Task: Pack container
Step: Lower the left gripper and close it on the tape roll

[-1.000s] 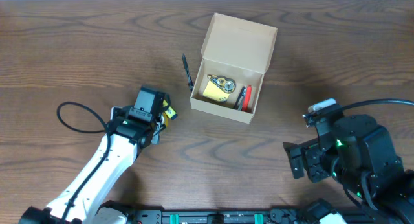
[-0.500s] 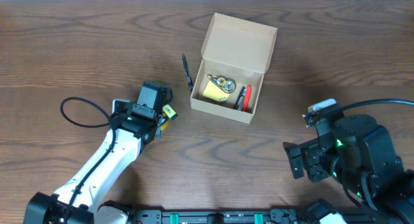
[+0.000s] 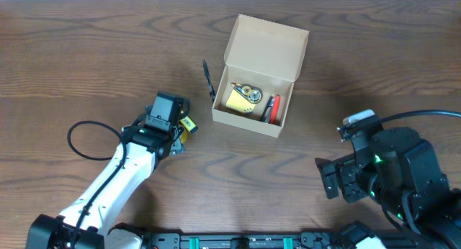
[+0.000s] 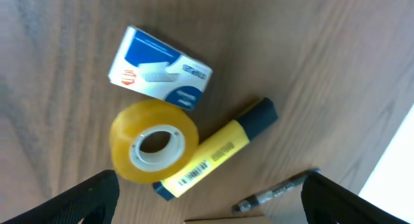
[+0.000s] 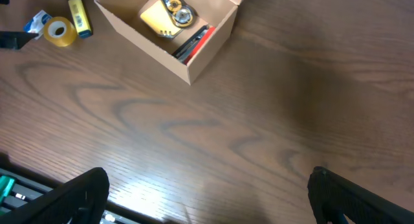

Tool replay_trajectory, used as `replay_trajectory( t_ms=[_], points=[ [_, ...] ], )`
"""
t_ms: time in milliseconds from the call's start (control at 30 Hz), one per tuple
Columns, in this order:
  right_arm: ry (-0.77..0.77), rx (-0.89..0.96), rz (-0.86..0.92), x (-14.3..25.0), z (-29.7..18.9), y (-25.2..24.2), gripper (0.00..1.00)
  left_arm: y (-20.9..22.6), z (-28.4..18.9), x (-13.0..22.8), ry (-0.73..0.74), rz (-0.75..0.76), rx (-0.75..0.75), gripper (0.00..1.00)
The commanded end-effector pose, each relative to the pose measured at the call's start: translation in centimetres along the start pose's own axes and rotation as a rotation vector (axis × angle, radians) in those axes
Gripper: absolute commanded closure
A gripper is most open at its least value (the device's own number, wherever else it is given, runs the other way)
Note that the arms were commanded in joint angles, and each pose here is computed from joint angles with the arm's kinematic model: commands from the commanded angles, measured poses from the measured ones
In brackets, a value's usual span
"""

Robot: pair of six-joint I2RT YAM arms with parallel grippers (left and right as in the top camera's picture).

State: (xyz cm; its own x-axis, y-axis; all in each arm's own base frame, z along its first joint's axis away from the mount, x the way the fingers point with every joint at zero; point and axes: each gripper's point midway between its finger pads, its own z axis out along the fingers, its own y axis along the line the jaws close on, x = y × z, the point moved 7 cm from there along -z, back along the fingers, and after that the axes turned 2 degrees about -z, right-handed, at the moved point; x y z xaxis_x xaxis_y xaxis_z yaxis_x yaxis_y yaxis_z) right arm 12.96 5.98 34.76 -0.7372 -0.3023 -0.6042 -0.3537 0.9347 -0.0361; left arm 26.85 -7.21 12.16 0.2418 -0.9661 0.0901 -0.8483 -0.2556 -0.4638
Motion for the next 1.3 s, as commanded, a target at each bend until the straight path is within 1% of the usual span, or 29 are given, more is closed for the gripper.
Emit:
replay_trajectory(
  t_ms=[0, 133, 300, 500, 633, 733, 1000, 1267],
  points=[
    [0.000, 0.009, 0.000, 0.0, 0.0, -0.1, 0.01, 0.6, 0.4, -0.6, 0.037, -0.094, -0.079, 0.09],
    [0.000, 0.009, 0.000, 0.0, 0.0, -0.1, 0.01, 1.3, 0.4, -1.3, 0.033, -0.111, -0.141, 0.07],
    [0.000, 0.009, 0.000, 0.0, 0.0, -0.1, 0.01, 1.3, 0.0, -1.1, 0.041, -0.110, -0.166, 0.08],
    [0.000, 0.009, 0.000, 0.0, 0.0, -0.1, 0.01, 0.4, -3.1, -1.4, -0.038, -0.074, -0.252, 0.08],
    [0.000, 0.009, 0.000, 0.0, 0.0, -0.1, 0.01, -0.8, -4.1, -1.0, -0.060, -0.054, -0.236, 0.08],
    [0.000, 0.009, 0.000, 0.0, 0.0, -0.1, 0.01, -0.7, -3.3, -0.7, -0.060, -0.070, -0.260, 0.09],
    [0.000, 0.009, 0.000, 0.0, 0.0, -0.1, 0.01, -1.2, 1.5, 1.0, -0.017, -0.040, -0.278, 0.09],
    [0.000, 0.009, 0.000, 0.0, 0.0, -0.1, 0.01, -0.5, 2.4, 1.1, -0.017, -0.085, -0.333, 0.09]
  ],
)
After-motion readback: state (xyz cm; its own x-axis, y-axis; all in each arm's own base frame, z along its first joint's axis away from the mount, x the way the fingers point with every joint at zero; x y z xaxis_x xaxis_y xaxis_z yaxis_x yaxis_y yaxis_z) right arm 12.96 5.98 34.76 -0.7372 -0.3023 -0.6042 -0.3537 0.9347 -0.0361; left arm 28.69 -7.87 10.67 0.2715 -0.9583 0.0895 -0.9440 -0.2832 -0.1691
